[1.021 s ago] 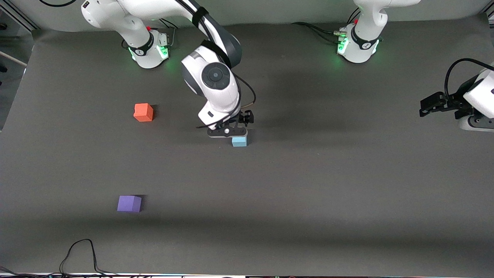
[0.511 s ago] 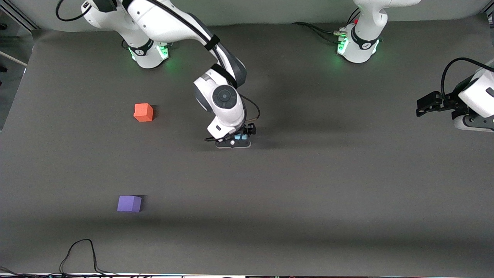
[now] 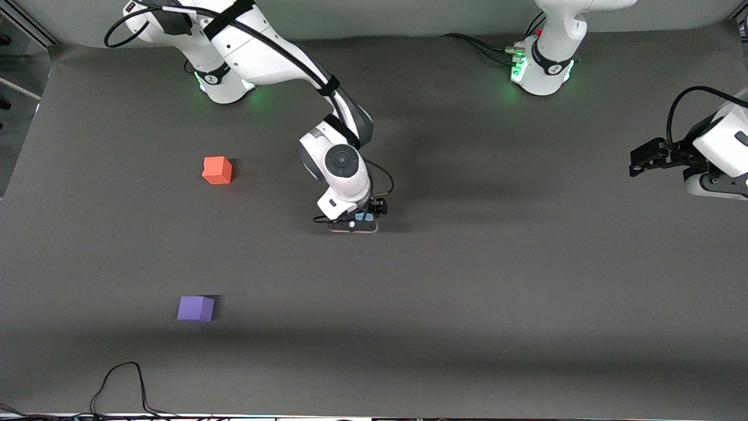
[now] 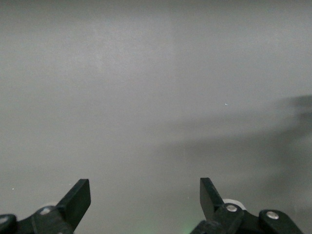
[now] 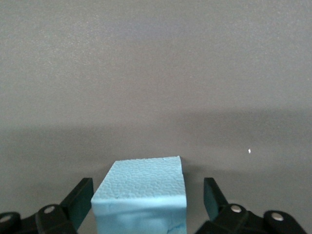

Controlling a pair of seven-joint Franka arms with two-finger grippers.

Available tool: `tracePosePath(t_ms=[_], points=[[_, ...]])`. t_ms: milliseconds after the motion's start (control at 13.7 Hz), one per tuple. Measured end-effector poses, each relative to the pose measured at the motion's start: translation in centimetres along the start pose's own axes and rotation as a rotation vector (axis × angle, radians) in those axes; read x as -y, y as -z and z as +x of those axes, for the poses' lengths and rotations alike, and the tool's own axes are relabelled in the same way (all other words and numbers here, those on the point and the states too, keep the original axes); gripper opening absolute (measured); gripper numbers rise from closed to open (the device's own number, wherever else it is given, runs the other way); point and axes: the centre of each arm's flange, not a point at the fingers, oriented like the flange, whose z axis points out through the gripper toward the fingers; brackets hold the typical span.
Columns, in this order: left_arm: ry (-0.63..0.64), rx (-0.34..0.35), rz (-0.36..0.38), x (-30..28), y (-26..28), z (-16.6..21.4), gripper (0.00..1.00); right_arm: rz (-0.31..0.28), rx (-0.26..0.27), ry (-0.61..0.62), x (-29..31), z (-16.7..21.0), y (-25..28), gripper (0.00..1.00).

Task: Place blue block between orange and purple blocks
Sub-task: 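Lower the right gripper onto the blue cube and close it, then carry the blue cube with the right gripper toward the orange cube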

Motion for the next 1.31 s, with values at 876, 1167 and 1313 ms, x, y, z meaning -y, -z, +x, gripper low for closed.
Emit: tracePosePath(t_ms=[876, 1167, 1313], points=[[-0.004, 0.000, 0.000, -0.2, 0.0, 0.0, 1.00, -0.022, 0.023, -0.012, 0.6, -1.9, -0.1, 0.56], [-0.002, 0.000, 0.000, 0.0, 0.0, 0.0, 1.00, -0.029, 0.034, 0.001, -0.4, -0.2, 5.8, 0.56], [-0.001, 0.000, 0.000, 0.0, 0.0, 0.0, 1.00, -0.014, 0.057, -0.004, -1.6, 1.7, 12.1, 0.56]])
